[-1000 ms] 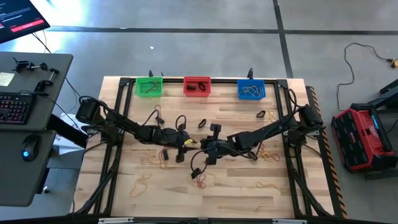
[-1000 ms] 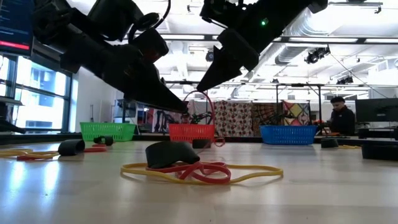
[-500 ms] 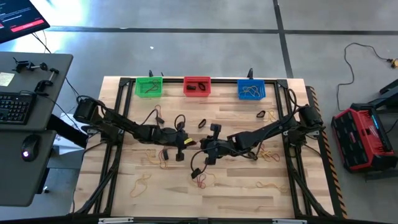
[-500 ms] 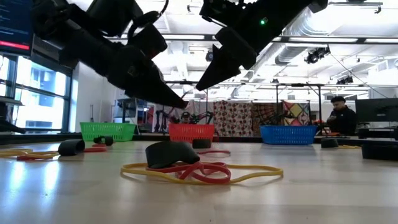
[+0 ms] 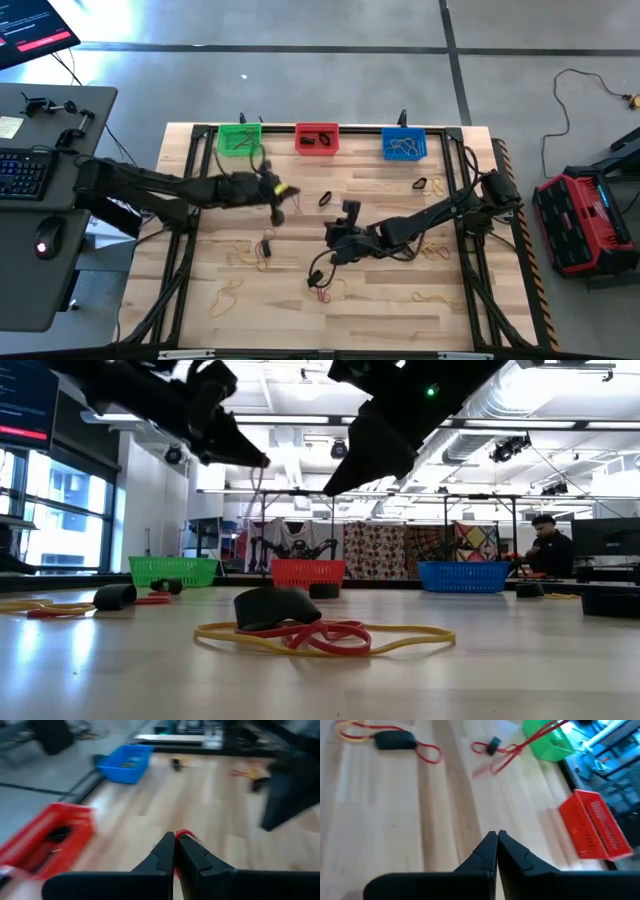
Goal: Sort rubber bands into baskets
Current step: Put the red rubber band into the green bin
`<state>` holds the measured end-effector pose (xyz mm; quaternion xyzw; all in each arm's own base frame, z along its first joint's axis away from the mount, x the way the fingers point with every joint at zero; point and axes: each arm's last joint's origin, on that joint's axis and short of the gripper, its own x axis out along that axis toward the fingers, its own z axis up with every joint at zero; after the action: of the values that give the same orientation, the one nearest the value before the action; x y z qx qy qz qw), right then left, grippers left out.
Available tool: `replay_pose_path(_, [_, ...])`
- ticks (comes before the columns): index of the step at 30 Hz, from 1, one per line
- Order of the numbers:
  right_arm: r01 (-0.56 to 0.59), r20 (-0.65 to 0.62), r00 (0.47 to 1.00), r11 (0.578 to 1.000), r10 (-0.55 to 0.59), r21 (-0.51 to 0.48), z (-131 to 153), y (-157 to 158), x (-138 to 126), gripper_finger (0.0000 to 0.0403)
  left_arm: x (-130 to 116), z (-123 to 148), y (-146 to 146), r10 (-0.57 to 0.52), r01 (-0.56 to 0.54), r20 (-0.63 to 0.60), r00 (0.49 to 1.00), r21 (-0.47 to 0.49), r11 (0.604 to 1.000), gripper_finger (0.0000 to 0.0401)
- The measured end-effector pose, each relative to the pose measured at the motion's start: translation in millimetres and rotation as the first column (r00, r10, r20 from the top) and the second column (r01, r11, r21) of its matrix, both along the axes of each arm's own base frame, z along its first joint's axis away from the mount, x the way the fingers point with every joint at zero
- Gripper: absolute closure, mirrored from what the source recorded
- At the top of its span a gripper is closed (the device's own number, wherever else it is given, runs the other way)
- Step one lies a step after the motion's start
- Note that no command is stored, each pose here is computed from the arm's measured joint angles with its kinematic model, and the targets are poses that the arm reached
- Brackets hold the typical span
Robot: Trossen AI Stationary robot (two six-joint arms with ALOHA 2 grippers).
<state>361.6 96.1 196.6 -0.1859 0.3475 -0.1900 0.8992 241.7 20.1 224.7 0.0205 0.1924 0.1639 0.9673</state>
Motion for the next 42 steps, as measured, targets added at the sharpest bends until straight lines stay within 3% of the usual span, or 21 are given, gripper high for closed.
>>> replay_pose_path(5, [0.040, -0.004, 0.999, 0.998, -0.040, -0.049, -0.3, -1.9, -1.6, 0.0402, -25.7, 16.7, 28.0, 0.166, -0.166, 0.009, 0.986, 0.011, 0.986, 0.0401])
replay_pose_path(10, [0.050, -0.013, 0.999, 0.998, -0.051, -0.044, -1.3, -2.6, -2.7, 0.0402, -51.2, 25.9, 57.1, 0.330, -0.330, 0.010, 0.944, 0.009, 0.944, 0.0401])
replay_pose_path(21, [0.067, -0.026, 0.997, 0.997, -0.068, -0.035, -3.0, -3.9, -4.4, 0.0402, -95.7, 25.5, 121.4, 0.652, -0.652, -0.009, 0.758, 0.013, 0.758, 0.0401])
replay_pose_path(26, [0.066, -0.026, 0.997, 0.997, -0.067, -0.035, -3.0, -3.9, -4.3, 0.0402, -110.7, 19.1, 144.3, 0.721, -0.721, -0.033, 0.692, -0.006, 0.692, 0.0401])
replay_pose_path(42, [0.065, -0.027, 0.997, 0.997, -0.066, -0.034, -3.0, -3.8, -4.3, 0.0403, -131.2, -21.7, 190.2, 0.802, -0.825, -0.200, 0.563, -0.077, 0.560, 0.0400])
